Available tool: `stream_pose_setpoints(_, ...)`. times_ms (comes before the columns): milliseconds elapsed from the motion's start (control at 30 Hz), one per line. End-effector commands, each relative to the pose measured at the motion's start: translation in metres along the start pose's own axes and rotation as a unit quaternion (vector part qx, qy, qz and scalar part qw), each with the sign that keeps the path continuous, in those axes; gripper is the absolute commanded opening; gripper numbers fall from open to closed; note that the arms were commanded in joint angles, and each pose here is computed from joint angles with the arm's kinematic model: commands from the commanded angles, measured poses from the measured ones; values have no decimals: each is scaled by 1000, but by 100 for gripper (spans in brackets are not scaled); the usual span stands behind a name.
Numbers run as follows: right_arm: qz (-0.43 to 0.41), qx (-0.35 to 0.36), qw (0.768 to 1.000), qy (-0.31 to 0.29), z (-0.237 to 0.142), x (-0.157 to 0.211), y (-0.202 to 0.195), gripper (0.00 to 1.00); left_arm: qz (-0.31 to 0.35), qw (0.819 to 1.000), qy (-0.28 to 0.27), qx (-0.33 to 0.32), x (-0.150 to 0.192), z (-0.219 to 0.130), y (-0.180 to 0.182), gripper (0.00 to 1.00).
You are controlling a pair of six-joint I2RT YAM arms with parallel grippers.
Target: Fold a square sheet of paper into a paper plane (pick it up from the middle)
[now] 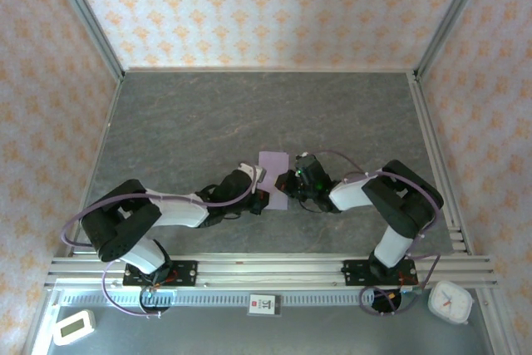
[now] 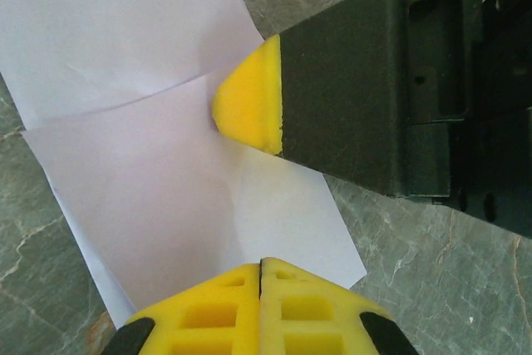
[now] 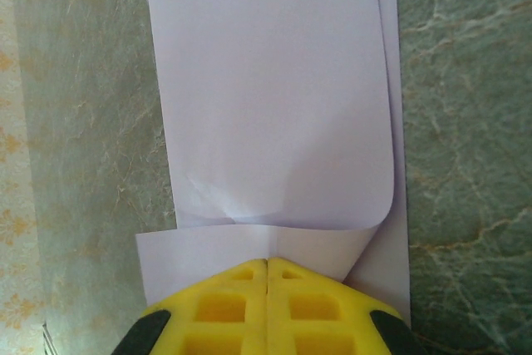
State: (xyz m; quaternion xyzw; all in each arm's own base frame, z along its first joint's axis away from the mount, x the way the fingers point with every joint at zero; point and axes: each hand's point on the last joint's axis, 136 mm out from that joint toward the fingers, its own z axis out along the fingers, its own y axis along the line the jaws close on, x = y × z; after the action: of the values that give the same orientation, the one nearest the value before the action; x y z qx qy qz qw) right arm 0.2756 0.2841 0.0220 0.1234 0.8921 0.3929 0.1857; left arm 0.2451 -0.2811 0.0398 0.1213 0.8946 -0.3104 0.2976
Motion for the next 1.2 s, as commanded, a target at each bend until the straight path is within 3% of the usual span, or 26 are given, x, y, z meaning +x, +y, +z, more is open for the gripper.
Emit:
stream_pose_setpoints(0, 19, 50, 998, 23, 2, 16, -35, 0, 5, 1000, -27, 12, -16, 3, -10, 0)
stream_pose_setpoints(333, 22, 51, 998, 27, 3, 19, -38, 0, 25, 999, -12, -21, -11, 15, -2, 0)
stream_pose_setpoints(633, 24, 51, 998, 29, 2, 20, -37, 0, 23, 998, 18, -54, 13, 19, 19, 0)
stream_pose_setpoints(1167, -33, 129, 990, 38, 13, -14, -45, 0, 6, 995, 65, -78, 66, 8, 48, 0)
